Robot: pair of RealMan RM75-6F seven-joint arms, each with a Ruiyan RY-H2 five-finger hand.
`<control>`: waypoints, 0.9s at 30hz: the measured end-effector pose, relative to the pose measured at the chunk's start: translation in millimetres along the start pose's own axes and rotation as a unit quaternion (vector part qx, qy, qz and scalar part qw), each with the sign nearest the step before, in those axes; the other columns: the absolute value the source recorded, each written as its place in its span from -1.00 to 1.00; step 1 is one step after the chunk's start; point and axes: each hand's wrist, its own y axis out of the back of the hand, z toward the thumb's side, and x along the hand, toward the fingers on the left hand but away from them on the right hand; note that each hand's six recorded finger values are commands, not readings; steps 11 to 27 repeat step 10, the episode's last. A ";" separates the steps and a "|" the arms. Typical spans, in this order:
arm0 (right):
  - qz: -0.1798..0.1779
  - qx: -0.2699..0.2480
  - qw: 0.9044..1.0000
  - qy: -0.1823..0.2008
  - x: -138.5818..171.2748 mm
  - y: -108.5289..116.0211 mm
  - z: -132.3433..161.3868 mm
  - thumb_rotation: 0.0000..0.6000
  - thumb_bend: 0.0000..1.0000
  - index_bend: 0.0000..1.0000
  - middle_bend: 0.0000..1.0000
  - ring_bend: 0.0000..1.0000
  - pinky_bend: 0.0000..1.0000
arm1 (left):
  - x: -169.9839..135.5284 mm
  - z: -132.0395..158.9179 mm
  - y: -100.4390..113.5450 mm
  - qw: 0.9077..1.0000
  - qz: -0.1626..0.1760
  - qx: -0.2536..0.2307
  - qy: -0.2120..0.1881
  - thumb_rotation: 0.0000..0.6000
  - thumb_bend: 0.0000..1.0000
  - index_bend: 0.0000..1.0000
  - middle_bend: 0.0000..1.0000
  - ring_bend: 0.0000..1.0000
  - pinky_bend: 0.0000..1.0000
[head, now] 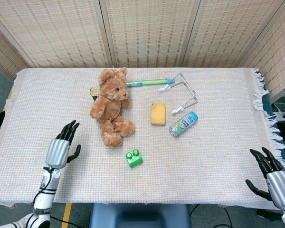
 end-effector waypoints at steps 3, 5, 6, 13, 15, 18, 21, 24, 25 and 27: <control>0.003 0.005 1.000 -0.001 -0.5 -2.9 0.8 1.00 -0.67 -0.98 -0.76 -1.00 -0.54 | -33.0 -6.0 10.0 1.000 0.005 -0.003 -0.014 1.00 -0.11 -0.85 -0.71 -0.72 -0.25; 0.007 0.009 1.000 -0.001 -0.6 -5.5 1.6 1.00 -0.67 -0.98 -0.76 -1.00 -0.54 | -53.7 -12.0 16.4 1.000 0.000 -0.006 -0.016 1.00 -0.12 -0.85 -0.68 -0.72 -0.25; 0.008 0.010 1.000 -0.001 -0.8 -6.5 2.0 1.00 -0.67 -0.98 -0.76 -1.00 -0.54 | -59.4 -13.5 19.4 1.000 0.000 -0.010 -0.016 1.00 -0.13 -0.85 -0.67 -0.72 -0.25; 0.014 0.016 1.000 -0.002 -1.5 -10.9 3.2 1.00 -0.67 -0.98 -0.76 -1.00 -0.54 | -71.7 -17.0 27.5 0.999 0.007 -0.031 -0.011 1.00 -0.13 -0.79 -0.62 -0.70 -0.24; 0.014 0.016 1.000 -0.002 -1.5 -10.9 3.2 1.00 -0.67 -0.98 -0.76 -1.00 -0.54 | -71.7 -17.0 27.5 0.999 0.007 -0.031 -0.011 1.00 -0.13 -0.79 -0.62 -0.70 -0.24; 0.014 0.016 1.000 -0.002 -1.5 -10.9 3.2 1.00 -0.67 -0.98 -0.76 -1.00 -0.54 | -71.7 -17.0 27.5 0.999 0.007 -0.031 -0.011 1.00 -0.13 -0.79 -0.62 -0.70 -0.24; 0.014 0.016 1.000 -0.002 -1.5 -10.9 3.2 1.00 -0.67 -0.98 -0.76 -1.00 -0.54 | -71.7 -17.0 27.5 0.999 0.007 -0.031 -0.011 1.00 -0.13 -0.79 -0.62 -0.70 -0.24; 0.014 0.016 1.000 -0.002 -1.5 -10.9 3.2 1.00 -0.67 -0.98 -0.76 -1.00 -0.54 | -71.7 -17.0 27.5 0.999 0.007 -0.031 -0.011 1.00 -0.13 -0.79 -0.62 -0.70 -0.24; 0.014 0.016 1.000 -0.002 -1.5 -10.9 3.2 1.00 -0.67 -0.98 -0.76 -1.00 -0.54 | -71.7 -17.0 27.5 0.999 0.007 -0.031 -0.011 1.00 -0.13 -0.79 -0.62 -0.70 -0.24; 0.014 0.016 1.000 -0.002 -1.5 -10.9 3.2 1.00 -0.67 -0.98 -0.76 -1.00 -0.54 | -71.7 -17.0 27.5 0.999 0.007 -0.031 -0.011 1.00 -0.13 -0.79 -0.62 -0.70 -0.24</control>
